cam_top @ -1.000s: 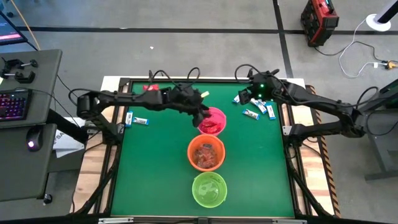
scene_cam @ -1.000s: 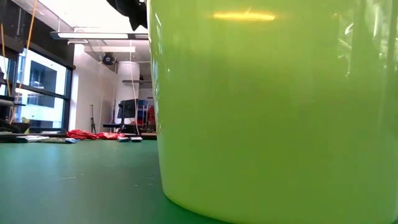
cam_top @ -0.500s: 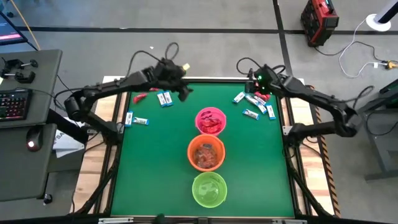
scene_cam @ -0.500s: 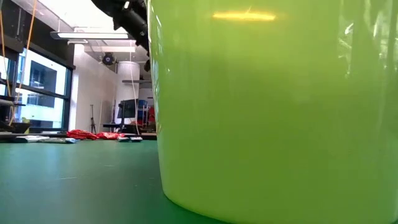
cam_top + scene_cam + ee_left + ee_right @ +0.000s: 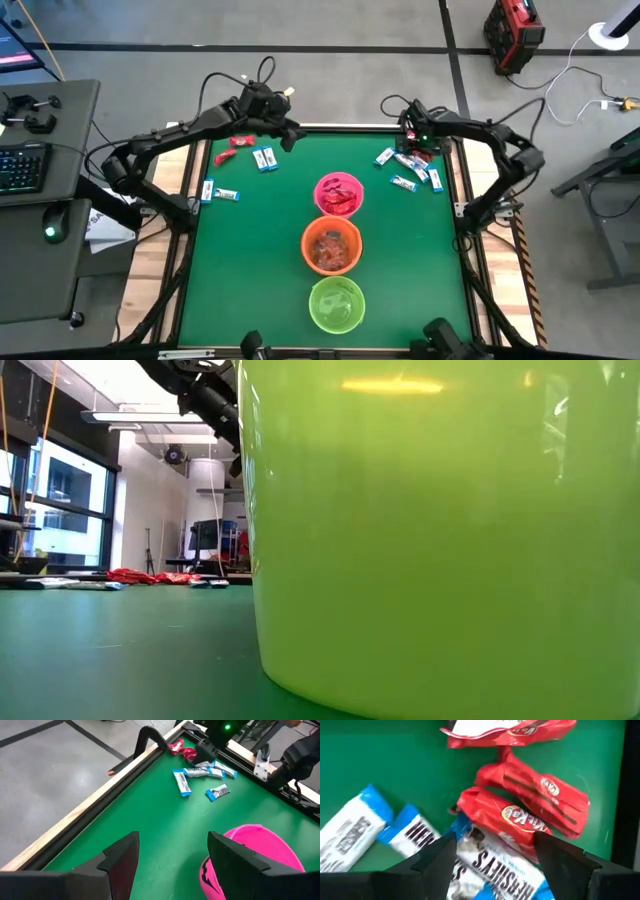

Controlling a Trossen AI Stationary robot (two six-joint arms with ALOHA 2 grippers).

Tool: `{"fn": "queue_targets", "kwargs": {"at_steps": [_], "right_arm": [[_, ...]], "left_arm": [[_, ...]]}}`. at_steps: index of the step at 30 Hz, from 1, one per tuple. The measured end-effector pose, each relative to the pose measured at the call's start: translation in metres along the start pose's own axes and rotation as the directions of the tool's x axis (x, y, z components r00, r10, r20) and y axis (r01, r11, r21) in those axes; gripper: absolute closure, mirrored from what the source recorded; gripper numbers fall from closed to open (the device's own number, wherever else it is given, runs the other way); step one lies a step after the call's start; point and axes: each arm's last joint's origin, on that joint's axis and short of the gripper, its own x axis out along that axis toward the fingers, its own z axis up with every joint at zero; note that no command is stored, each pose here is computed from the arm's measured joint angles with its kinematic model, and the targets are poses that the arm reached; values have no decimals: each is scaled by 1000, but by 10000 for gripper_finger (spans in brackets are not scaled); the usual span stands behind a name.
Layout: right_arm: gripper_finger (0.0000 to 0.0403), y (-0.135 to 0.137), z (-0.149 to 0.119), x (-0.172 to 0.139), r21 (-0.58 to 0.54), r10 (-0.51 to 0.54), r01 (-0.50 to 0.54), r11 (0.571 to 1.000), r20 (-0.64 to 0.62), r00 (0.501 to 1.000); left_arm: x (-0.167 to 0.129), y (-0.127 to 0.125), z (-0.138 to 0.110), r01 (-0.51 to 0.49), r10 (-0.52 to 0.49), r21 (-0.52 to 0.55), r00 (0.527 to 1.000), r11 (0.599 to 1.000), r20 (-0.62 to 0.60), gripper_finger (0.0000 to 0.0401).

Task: Sort candy by brand, put in halloween buckets
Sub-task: Put the red chocolate into the pink bucket

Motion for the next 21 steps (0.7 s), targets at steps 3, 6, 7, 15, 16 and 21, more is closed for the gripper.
{"fn": "queue_targets", "kwargs": {"at_steps": [3,6,7,15,16,21], "right_arm": [[142,2,1,7,-20,-30,30,999,-3,1000],[142,5,0,9,-39,-70,71,997,9,997],[143,6,0,10,-42,-78,78,996,12,997],[183,12,5,-11,-41,-96,98,994,55,994],[188,14,7,-13,-40,-90,93,995,68,994],[200,15,14,-15,-30,-70,74,997,105,992]], "left_arm": [[0,0,0,0,0,6,1000,1000,1,176],[0,0,0,0,0,6,1000,1000,1,176],[0,0,0,0,0,6,1000,1000,1,176],[0,0,0,-5,5,6,1000,1000,4,176],[0,0,0,-5,5,6,1000,1000,4,176],[0,0,0,-7,7,6,1000,1000,5,176]]}}
